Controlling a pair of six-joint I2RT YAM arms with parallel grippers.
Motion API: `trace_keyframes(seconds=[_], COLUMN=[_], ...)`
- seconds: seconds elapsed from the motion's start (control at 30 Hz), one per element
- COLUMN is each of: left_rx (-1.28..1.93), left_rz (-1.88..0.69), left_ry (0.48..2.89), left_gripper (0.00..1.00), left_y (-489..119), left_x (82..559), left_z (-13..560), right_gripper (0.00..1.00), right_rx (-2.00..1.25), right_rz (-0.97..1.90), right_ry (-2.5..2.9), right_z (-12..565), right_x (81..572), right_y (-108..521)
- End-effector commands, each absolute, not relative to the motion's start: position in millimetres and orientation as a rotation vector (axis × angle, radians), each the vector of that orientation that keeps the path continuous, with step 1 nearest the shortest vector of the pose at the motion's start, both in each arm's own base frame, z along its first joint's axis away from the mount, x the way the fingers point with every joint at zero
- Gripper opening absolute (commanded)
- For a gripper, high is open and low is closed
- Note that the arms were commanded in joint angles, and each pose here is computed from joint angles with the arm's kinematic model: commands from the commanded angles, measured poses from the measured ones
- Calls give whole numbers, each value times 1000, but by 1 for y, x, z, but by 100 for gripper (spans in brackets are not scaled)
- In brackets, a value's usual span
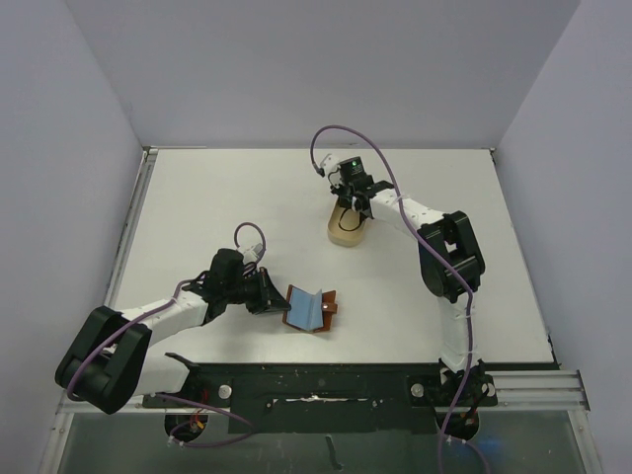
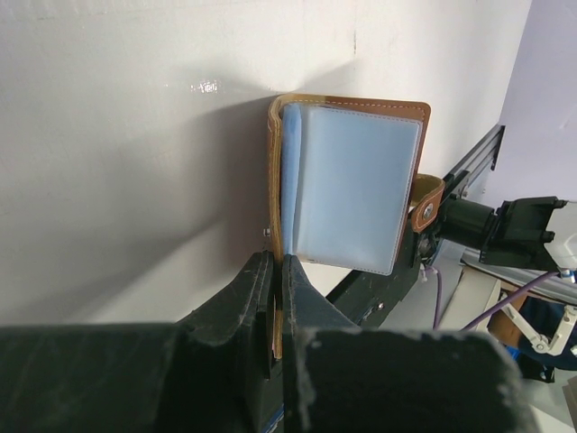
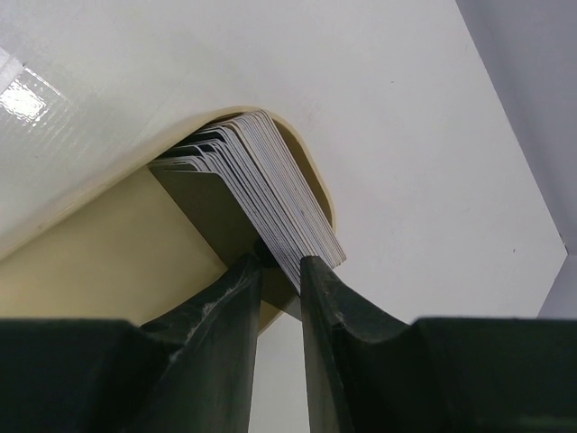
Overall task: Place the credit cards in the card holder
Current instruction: Pick up the credit card from the storage box.
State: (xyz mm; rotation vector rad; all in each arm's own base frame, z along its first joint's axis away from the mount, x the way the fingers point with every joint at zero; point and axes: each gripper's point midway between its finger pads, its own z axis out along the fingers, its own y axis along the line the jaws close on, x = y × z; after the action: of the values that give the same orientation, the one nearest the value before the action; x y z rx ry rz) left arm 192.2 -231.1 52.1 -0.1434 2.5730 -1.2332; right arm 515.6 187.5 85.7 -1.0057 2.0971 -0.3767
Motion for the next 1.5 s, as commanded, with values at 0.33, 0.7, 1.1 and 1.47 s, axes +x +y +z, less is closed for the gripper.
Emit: trace_keyframes(seconds=[0.33,0.7,1.1,1.47], left_rx=[-105,-168,-243,-303], left_rz=[-1294,-1280,-1328,-1265], left_ry=[2499,2486,2417,2408], left_gripper=[0,0,0,0], left_y=[-238,-239,-243,-239], left_x=[201,209,219,228], left_z=[66,68,80,70], right_gripper=[10,0,0,4], right_rx=[-980,-800,-235,90], right_rz=[-213,-18,308,727], right_ry=[2046,2095,2333,2399], right_z=[149,189,206,192], right_x=[491,438,349,278], right_y=[208,233,252,294])
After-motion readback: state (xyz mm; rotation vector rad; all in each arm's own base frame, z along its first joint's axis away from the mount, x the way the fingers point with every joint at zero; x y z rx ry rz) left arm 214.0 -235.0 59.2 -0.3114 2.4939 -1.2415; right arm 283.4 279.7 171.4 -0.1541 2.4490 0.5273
